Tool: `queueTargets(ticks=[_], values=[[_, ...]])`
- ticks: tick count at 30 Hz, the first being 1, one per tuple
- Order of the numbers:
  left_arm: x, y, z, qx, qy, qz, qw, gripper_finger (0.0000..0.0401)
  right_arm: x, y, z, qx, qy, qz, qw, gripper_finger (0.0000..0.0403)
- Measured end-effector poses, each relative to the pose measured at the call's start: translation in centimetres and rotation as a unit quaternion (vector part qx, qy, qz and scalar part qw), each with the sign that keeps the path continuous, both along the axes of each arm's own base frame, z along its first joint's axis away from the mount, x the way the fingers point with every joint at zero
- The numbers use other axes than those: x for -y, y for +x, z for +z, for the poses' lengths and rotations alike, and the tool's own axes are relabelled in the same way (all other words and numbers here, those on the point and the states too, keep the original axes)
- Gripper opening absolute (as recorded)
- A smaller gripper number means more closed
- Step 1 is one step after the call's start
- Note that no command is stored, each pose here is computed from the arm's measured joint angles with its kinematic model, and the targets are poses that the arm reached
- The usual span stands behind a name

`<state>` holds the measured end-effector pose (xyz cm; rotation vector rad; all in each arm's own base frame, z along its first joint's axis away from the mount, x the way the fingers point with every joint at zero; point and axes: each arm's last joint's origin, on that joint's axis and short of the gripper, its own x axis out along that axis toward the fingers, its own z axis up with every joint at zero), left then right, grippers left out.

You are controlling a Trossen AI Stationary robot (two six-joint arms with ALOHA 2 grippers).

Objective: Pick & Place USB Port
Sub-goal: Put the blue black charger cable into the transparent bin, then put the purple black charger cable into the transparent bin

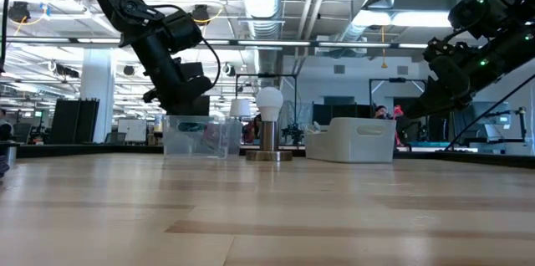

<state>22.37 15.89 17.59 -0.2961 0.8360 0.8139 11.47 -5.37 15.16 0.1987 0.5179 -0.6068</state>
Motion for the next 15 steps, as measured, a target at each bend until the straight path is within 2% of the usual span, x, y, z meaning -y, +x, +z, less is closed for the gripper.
queueTargets(ticks=[7, 12, 15], values=[[-0.1, 0.2, 0.4, 0.008, 0.016, -0.010, 1.000, 0.0083, 0.0, 0.0, 0.0, -0.002, 0.001, 0.000, 1.000, 0.0075], [0.8, 0.2, 1.9, -0.005, 0.065, -0.075, 0.995, 0.0086, -0.1, -0.1, -0.2, -0.012, 0.005, 0.000, 1.000, 0.0075], [1.9, 0.0, 3.7, 0.011, 0.097, -0.119, 0.988, 0.0086, -0.1, -0.1, -0.2, -0.013, 0.006, 0.000, 1.000, 0.0075]])
